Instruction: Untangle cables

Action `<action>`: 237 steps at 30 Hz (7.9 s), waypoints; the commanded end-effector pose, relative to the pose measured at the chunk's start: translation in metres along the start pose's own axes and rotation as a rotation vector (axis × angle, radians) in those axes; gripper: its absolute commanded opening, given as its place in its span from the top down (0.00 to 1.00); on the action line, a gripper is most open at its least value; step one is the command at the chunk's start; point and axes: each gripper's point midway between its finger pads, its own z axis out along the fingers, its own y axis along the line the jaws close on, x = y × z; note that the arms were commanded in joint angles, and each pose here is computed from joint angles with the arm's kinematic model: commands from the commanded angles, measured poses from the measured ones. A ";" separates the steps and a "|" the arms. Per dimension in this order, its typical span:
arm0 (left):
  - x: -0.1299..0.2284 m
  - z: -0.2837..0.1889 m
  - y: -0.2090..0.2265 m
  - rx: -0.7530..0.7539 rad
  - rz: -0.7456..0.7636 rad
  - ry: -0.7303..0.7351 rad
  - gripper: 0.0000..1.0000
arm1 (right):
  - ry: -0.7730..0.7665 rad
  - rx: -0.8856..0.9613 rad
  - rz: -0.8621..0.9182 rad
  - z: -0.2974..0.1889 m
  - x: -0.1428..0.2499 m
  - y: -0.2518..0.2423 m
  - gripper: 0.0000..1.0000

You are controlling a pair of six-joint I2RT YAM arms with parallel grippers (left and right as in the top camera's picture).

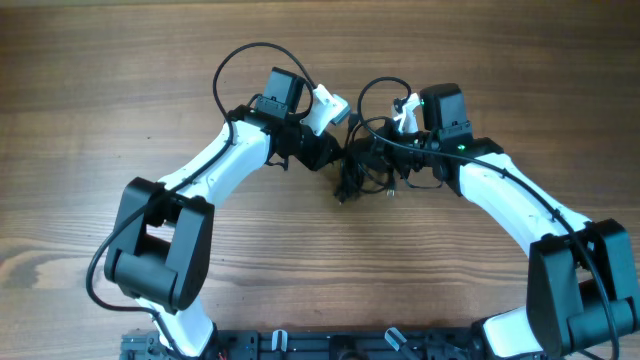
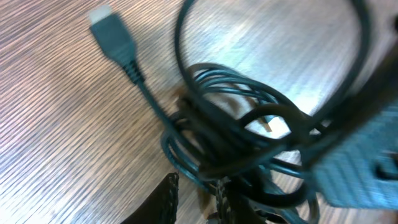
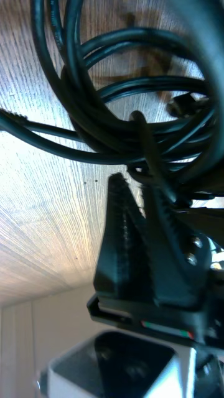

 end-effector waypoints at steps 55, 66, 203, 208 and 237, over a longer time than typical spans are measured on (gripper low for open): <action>-0.005 0.000 0.006 0.049 -0.078 -0.043 0.59 | 0.128 0.055 -0.215 -0.002 0.032 -0.019 0.91; -0.005 0.000 0.006 0.049 -0.081 -0.043 0.56 | 0.018 -0.029 -0.221 0.000 0.004 0.008 0.64; -0.027 0.024 -0.003 0.135 -0.274 -0.115 0.88 | -0.078 0.022 -0.398 -0.033 -0.033 0.012 0.85; -0.026 0.025 -0.004 0.136 -0.274 -0.111 0.87 | -0.206 0.196 -0.383 -0.040 -0.061 -0.014 0.85; -0.025 0.025 -0.004 0.137 -0.274 -0.107 0.88 | -0.202 0.270 -0.236 -0.008 -0.031 -0.040 0.83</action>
